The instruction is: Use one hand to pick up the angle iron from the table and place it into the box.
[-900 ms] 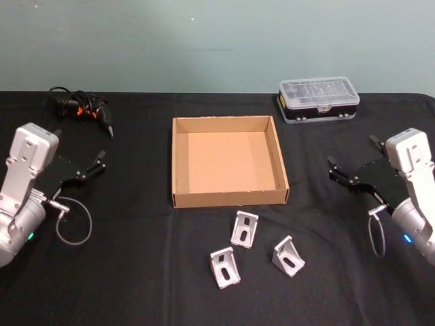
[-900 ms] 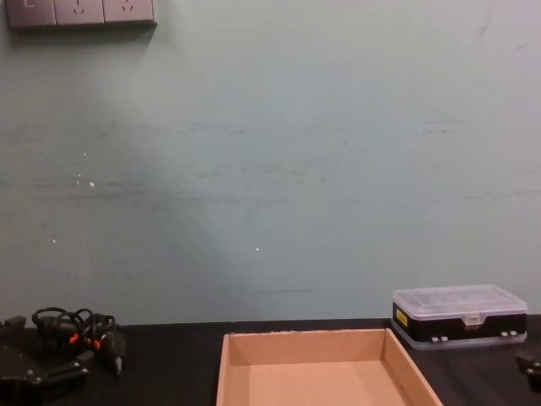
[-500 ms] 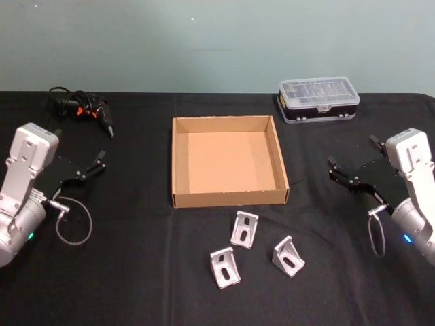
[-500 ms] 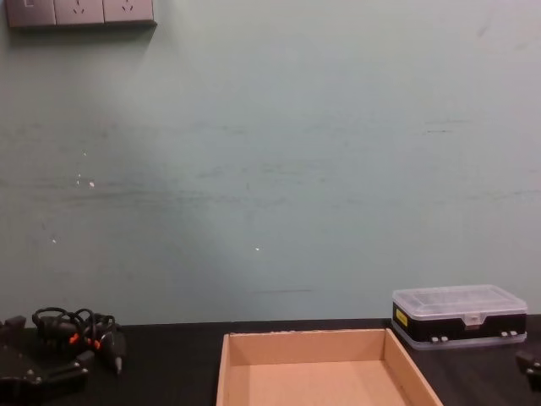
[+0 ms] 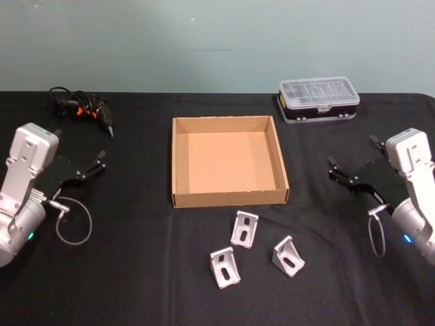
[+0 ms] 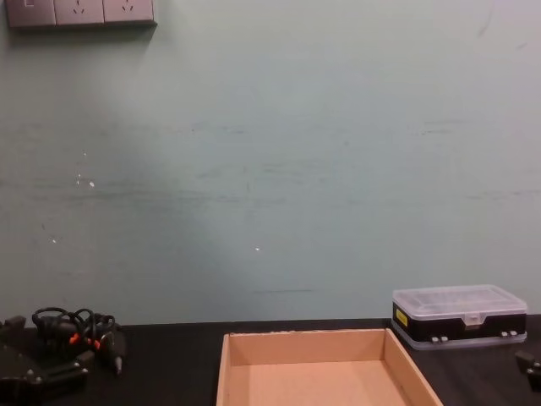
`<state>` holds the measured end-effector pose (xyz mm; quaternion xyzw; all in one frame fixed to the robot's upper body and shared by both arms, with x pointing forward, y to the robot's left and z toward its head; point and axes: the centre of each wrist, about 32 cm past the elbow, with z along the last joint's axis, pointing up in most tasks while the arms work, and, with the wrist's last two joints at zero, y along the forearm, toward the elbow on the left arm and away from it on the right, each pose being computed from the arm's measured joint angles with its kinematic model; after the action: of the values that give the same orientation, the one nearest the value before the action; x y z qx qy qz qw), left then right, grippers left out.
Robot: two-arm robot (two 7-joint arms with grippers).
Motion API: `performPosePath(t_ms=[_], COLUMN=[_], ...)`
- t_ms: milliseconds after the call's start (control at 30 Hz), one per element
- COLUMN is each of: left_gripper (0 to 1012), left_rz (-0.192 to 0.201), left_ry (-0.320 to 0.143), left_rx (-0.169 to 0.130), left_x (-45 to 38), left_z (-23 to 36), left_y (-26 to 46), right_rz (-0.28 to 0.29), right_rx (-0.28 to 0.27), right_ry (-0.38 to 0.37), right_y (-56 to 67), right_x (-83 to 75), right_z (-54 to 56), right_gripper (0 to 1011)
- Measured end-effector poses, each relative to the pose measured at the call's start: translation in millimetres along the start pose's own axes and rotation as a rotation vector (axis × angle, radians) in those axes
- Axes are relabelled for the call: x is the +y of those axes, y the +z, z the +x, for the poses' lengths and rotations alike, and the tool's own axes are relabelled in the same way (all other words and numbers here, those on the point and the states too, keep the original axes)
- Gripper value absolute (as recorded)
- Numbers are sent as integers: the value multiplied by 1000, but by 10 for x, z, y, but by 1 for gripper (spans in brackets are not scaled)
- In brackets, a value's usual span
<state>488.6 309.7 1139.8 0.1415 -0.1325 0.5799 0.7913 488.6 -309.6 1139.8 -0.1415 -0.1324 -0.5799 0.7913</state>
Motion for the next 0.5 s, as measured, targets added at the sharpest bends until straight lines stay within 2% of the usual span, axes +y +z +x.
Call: performPosePath(t_ms=[500], left_gripper=[1000], left_rz=[0], left_ry=[0], left_rx=[0], left_x=[0], left_z=[0], left_y=[0], right_rz=[0], right_rx=[0], right_ry=[0], right_y=[0], right_x=[0], right_z=[0], right_gripper=[1004])
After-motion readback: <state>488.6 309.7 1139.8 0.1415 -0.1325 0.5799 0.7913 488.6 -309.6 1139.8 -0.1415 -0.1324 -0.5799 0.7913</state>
